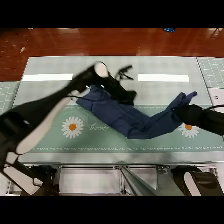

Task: Fold the shirts.

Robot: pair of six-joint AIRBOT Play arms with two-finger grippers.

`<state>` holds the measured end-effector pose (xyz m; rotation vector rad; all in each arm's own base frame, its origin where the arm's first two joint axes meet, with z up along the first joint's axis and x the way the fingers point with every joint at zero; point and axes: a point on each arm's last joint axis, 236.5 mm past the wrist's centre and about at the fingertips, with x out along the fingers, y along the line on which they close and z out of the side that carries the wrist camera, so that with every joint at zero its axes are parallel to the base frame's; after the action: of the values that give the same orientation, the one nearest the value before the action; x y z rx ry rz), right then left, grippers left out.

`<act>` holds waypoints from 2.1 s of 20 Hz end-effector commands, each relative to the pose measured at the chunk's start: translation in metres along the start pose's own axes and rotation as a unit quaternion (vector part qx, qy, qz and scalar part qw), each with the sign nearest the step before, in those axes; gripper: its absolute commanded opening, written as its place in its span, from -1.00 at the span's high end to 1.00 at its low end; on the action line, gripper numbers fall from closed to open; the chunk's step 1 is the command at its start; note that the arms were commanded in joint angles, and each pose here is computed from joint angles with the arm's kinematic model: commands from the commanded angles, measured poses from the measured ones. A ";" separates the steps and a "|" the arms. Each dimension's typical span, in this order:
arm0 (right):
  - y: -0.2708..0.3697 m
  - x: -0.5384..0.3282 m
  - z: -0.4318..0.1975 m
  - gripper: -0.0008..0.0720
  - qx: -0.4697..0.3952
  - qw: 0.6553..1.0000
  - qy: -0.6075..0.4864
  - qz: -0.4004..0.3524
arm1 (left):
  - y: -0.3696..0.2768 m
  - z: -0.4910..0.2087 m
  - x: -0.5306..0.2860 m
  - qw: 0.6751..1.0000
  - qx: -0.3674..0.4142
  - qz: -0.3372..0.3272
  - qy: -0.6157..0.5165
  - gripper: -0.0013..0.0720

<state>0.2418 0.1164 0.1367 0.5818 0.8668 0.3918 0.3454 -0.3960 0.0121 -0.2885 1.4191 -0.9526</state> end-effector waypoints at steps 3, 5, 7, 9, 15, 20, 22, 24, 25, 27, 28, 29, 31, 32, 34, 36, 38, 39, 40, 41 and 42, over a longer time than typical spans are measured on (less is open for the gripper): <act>0.036 0.045 0.042 0.90 0.003 0.995 0.015 0.100 | 0.064 0.029 -0.222 0.975 -0.021 0.086 -0.203 0.93; 0.060 0.084 0.050 0.90 -0.022 0.991 0.054 0.118 | 0.079 0.003 -0.286 0.956 -0.028 0.122 -0.264 0.93; 0.089 0.132 0.048 0.90 -0.042 0.985 0.095 0.135 | 0.089 -0.034 -0.325 0.937 -0.049 0.149 -0.312 0.93; 0.113 0.180 0.039 0.90 -0.048 0.977 0.139 0.151 | 0.080 -0.064 -0.342 0.923 -0.060 0.143 -0.352 0.93; 0.145 0.283 0.012 0.90 -0.043 0.961 0.212 0.170 | 0.066 -0.104 -0.329 0.913 -0.061 0.140 -0.379 0.92; 0.157 0.327 -0.013 0.90 -0.040 0.955 0.238 0.172 | 0.085 -0.119 -0.283 0.932 -0.084 0.122 -0.331 0.93; 0.158 0.343 -0.020 0.25 -0.035 0.958 0.230 0.168 | 0.094 -0.123 -0.266 0.934 -0.096 0.119 -0.323 0.93; 0.155 0.353 -0.020 -0.15 -0.045 0.961 0.217 0.164 | 0.104 -0.121 -0.254 0.931 -0.108 0.115 -0.330 0.93; 0.152 0.350 -0.016 -0.15 -0.040 0.961 0.219 0.163 | 0.105 -0.120 -0.248 0.930 -0.114 0.107 -0.334 0.93; 0.143 0.326 0.001 -0.14 -0.021 0.957 0.238 0.165 | 0.105 -0.119 -0.244 0.930 -0.119 0.099 -0.332 0.93; 0.137 0.303 0.015 -0.14 -0.026 0.954 0.249 0.167 | 0.106 -0.118 -0.245 0.929 -0.119 0.101 -0.335 0.93; 0.127 0.276 0.030 -0.14 -0.042 0.953 0.255 0.161 | 0.106 -0.118 -0.246 0.929 -0.119 0.101 -0.336 0.92; 0.093 0.215 0.066 -0.14 -0.086 0.963 0.237 0.093 | 0.106 -0.118 -0.245 0.929 -0.119 0.101 -0.335 0.93; 0.069 0.186 0.084 -0.14 -0.108 0.971 0.209 0.033 | 0.106 -0.118 -0.245 0.929 -0.119 0.101 -0.335 0.93; 0.006 0.126 0.102 -0.14 -0.098 0.979 0.131 -0.123 | 0.106 -0.118 -0.245 0.929 -0.119 0.101 -0.335 0.92; -0.055 0.093 0.076 -0.14 -0.040 0.969 0.061 -0.238 | 0.106 -0.118 -0.245 0.929 -0.119 0.101 -0.335 0.93; -0.082 0.100 0.019 -0.14 0.028 0.972 0.039 -0.230 | 0.105 -0.119 -0.244 0.930 -0.119 0.100 -0.333 0.93; -0.093 0.108 -0.009 -0.14 0.071 0.973 0.045 -0.217 | 0.104 -0.120 -0.243 0.931 -0.119 0.099 -0.330 0.92; -0.098 0.119 -0.037 -0.14 0.114 0.972 0.057 -0.197 | 0.104 -0.120 -0.243 0.932 -0.119 0.098 -0.329 0.93; -0.099 0.131 -0.058 -0.16 0.150 0.971 0.069 -0.173 | 0.104 -0.121 -0.242 0.933 -0.119 0.097 -0.326 0.92; -0.095 0.144 -0.071 -0.16 0.177 0.971 0.076 -0.143 | 0.103 -0.122 -0.241 0.934 -0.116 0.097 -0.322 0.92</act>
<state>0.3028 0.1334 -0.0005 0.5153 1.1813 0.0521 0.3071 -0.1182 0.0884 -0.5746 0.9111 -0.4458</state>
